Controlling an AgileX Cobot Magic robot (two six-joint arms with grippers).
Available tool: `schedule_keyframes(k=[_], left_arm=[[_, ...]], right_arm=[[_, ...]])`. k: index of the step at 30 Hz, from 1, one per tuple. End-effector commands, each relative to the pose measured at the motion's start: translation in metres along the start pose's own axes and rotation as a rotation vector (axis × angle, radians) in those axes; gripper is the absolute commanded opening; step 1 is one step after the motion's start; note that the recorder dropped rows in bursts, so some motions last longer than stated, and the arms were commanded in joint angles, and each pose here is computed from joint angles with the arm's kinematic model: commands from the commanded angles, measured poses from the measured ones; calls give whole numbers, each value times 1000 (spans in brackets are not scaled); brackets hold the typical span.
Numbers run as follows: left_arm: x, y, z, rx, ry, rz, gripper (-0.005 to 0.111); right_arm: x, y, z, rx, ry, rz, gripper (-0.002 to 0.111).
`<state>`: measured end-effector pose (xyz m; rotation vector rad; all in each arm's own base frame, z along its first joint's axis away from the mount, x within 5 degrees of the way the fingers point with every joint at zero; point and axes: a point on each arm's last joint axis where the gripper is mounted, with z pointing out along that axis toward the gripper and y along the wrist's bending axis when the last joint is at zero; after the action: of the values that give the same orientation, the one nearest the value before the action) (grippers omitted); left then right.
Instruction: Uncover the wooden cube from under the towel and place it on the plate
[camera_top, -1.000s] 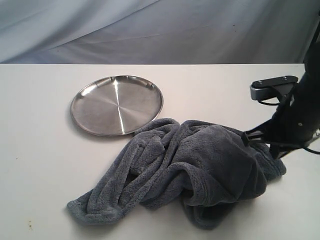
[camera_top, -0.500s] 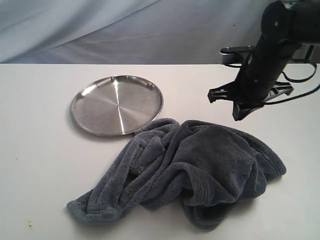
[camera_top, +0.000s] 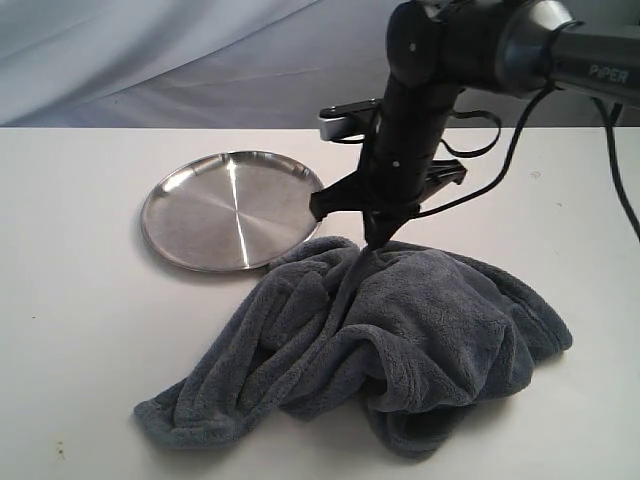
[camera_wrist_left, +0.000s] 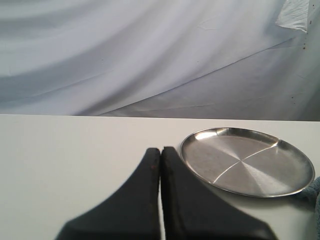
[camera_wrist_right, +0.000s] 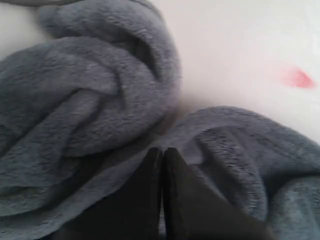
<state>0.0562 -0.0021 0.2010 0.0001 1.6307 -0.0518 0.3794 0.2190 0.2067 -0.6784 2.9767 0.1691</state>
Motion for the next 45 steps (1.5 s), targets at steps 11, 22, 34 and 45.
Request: schedule_keyframes(k=[11,22,34,45], left_arm=[[1,0,0,1,-1,-2,1],[1,0,0,1,-1,0,1],[1,0,0,1,-1,-2,1],[1,0,0,1,-1,0,1]], right_arm=[[61,129,0,-46,101,-320,0],[161,95,3,-8,116,-321,0],[203,28,-12,32,87,-138,0],[208,-20,-32,50,25,54,0]])
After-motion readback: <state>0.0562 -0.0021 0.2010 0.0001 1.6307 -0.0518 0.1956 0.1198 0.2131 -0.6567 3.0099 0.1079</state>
